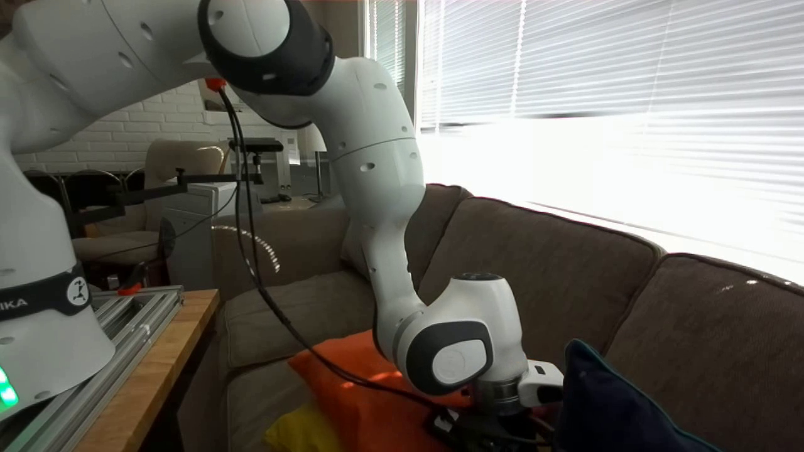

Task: Put the grey and black remote on the orange pillow

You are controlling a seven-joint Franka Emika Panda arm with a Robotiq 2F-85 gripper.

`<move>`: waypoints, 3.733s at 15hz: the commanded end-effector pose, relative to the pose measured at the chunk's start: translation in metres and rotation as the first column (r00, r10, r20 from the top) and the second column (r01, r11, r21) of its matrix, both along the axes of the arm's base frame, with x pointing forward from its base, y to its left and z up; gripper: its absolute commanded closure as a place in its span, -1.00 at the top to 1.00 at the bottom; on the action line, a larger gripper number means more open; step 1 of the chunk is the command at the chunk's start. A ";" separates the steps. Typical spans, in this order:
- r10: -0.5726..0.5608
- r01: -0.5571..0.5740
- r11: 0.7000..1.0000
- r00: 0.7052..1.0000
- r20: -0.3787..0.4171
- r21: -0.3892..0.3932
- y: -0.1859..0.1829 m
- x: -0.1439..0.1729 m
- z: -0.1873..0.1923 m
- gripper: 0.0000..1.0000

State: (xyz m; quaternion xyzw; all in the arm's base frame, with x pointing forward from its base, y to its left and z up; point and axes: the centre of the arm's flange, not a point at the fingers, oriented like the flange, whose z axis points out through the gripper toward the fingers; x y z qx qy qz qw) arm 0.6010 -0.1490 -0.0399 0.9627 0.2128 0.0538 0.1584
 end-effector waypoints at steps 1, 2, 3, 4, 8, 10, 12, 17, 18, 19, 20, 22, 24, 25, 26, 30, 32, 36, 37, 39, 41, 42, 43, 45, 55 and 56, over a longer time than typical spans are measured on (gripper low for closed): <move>-0.012 0.012 0.999 1.000 0.001 -0.033 -0.001 -0.006 0.023 -0.39; -0.013 0.013 0.999 1.000 0.003 -0.037 -0.002 -0.006 0.024 -0.72; -0.012 0.012 0.999 1.000 0.004 -0.041 -0.003 -0.005 0.026 -0.78; -0.012 0.012 0.999 1.000 0.005 -0.043 -0.003 -0.006 0.028 -0.91; -0.007 0.007 0.999 1.000 -0.006 -0.038 -0.003 -0.004 0.025 -0.27; -0.004 0.004 1.000 1.000 -0.016 -0.026 -0.005 -0.002 0.015 -0.02; -0.005 0.005 1.000 0.999 -0.043 -0.001 -0.006 -0.002 0.004 0.22; -0.044 0.049 0.998 0.992 -0.119 0.040 -0.013 -0.007 -0.022 0.95; -0.040 0.045 0.998 0.992 -0.119 0.040 -0.015 -0.008 -0.025 0.99; -0.037 0.042 0.998 0.992 -0.121 0.039 -0.018 -0.009 -0.029 1.00; -0.030 0.034 0.999 0.993 -0.118 0.033 -0.020 -0.010 -0.032 1.00; -0.013 0.016 1.000 0.992 -0.123 0.024 -0.021 -0.013 -0.040 1.00; -0.003 0.005 1.000 0.991 -0.131 0.016 -0.020 -0.014 -0.049 1.00; 0.001 0.001 1.000 0.991 -0.134 0.011 -0.020 -0.016 -0.053 0.92; 0.004 -0.003 1.000 0.991 -0.136 0.008 -0.020 -0.016 -0.055 0.47; 0.007 -0.007 1.000 0.989 -0.145 0.003 -0.021 -0.019 -0.064 0.08; 0.007 -0.006 1.000 0.989 -0.146 0.001 -0.021 -0.019 -0.068 -0.21; 0.006 -0.007 1.000 0.989 -0.151 -0.002 -0.023 -0.022 -0.074 -0.79; 0.006 -0.007 1.000 0.988 -0.152 -0.004 -0.023 -0.022 -0.075 -0.49; 0.007 -0.008 1.000 0.988 -0.153 -0.006 -0.024 -0.023 -0.078 0.04; 0.008 -0.009 1.000 0.988 -0.152 -0.008 -0.026 -0.023 -0.080 0.20; 0.008 -0.009 1.000 0.988 -0.152 -0.009 -0.026 -0.022 -0.080 0.25; 0.009 -0.010 1.000 0.989 -0.151 -0.009 -0.027 -0.022 -0.081 0.27; 0.010 -0.011 1.000 0.989 -0.149 -0.008 -0.028 -0.021 -0.084 0.21; 0.003 -0.003 1.000 0.989 -0.147 -0.002 -0.036 -0.018 -0.093 0.39; 0.002 -0.002 1.000 0.989 -0.146 -0.001 -0.036 -0.017 -0.093 0.66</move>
